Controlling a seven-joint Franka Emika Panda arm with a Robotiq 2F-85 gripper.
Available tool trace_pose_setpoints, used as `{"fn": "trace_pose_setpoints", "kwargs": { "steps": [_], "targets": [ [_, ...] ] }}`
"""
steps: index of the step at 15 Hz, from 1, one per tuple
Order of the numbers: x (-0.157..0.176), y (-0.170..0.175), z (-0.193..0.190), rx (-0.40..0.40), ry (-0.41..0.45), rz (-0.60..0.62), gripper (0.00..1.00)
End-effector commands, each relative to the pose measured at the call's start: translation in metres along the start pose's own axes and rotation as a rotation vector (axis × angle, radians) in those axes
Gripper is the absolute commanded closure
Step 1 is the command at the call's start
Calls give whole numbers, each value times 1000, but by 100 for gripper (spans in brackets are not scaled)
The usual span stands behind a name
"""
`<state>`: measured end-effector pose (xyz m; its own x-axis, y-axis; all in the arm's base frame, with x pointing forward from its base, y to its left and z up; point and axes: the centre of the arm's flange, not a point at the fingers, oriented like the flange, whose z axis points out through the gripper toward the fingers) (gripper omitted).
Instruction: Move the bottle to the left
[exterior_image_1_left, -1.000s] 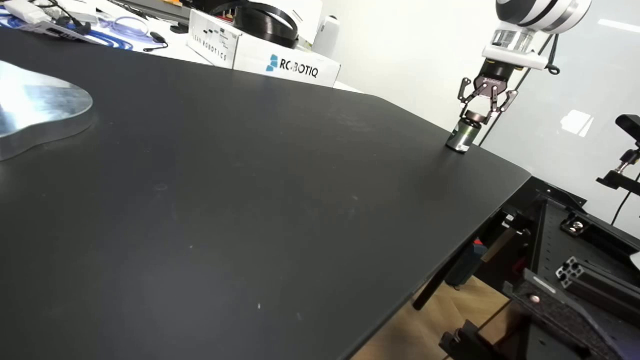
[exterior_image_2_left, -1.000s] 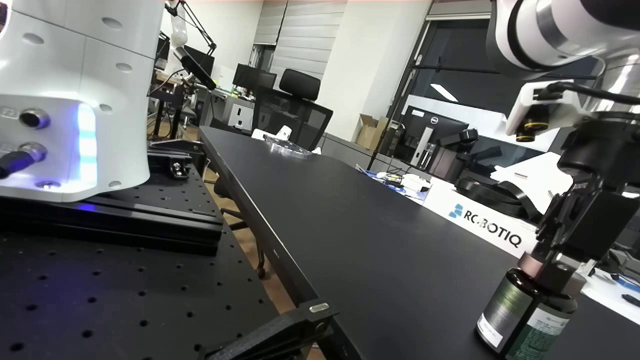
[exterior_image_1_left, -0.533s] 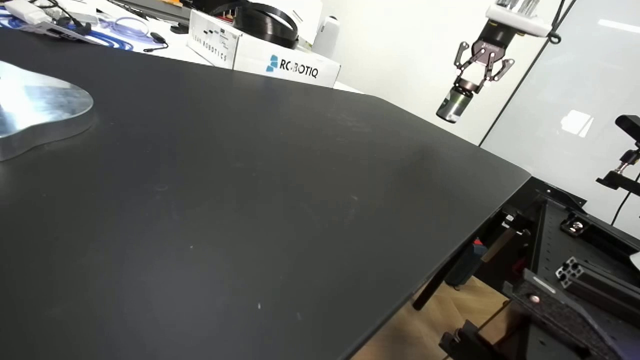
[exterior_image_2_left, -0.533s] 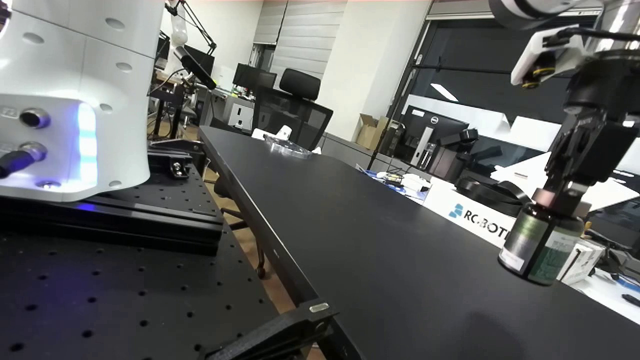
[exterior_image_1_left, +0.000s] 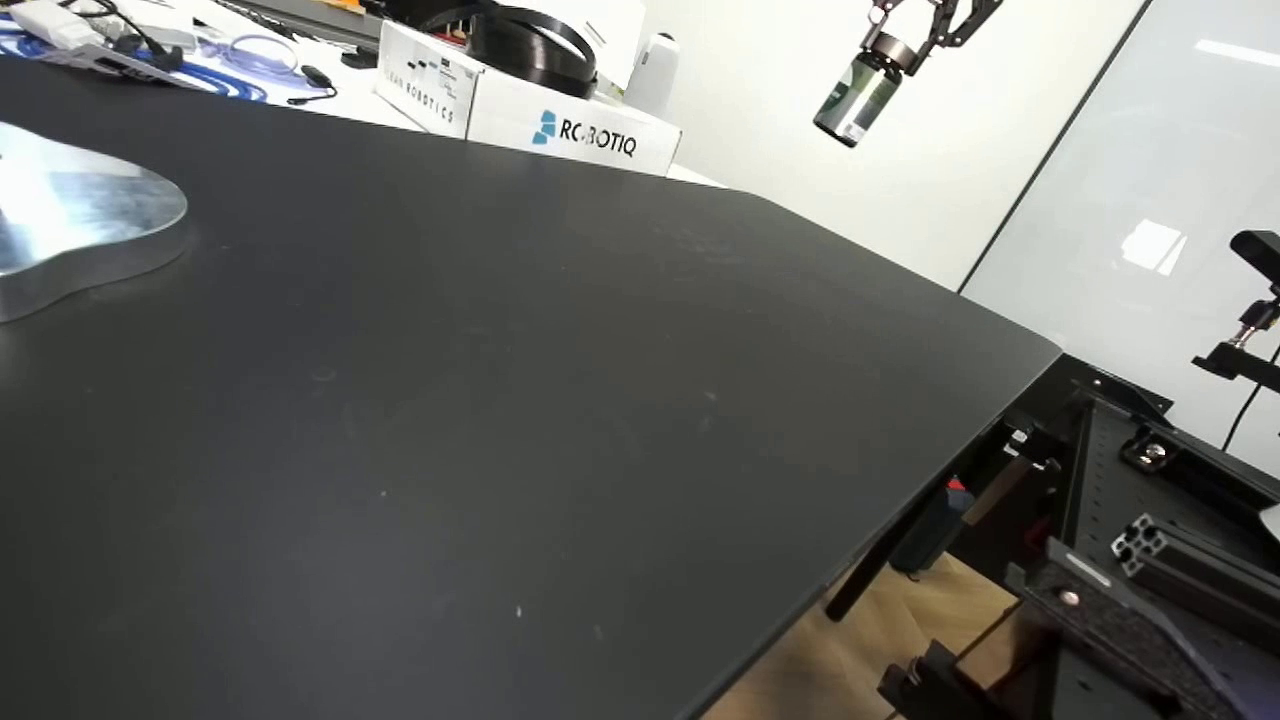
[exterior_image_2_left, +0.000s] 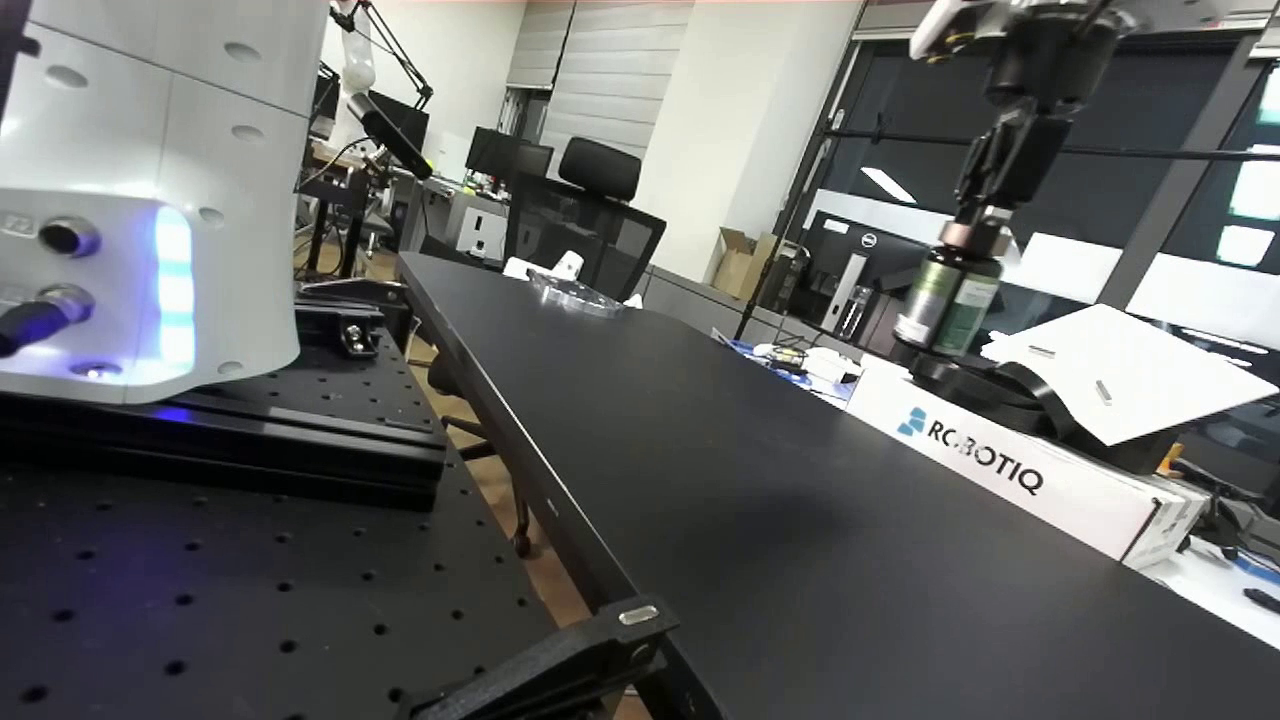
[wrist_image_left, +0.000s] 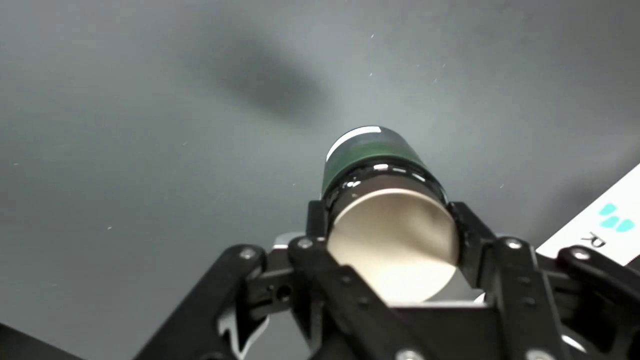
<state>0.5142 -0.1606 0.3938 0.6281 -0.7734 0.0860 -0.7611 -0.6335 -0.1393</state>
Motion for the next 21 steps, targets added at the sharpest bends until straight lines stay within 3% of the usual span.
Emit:
{"fn": "trace_pose_setpoints", "kwargs": {
  "steps": [1, 5, 10, 16, 21],
  "targets": [
    [-70, -74, 10, -11, -37, -127, 64],
    [-153, -125, 42, -68, -120, -295, 64],
    [-227, -92, 81, -137, -194, -402, 64],
    [-268, -30, 128, -214, -223, -429, 64],
    [-275, -11, 137, -197, -189, -439, 64]
  ]
}}
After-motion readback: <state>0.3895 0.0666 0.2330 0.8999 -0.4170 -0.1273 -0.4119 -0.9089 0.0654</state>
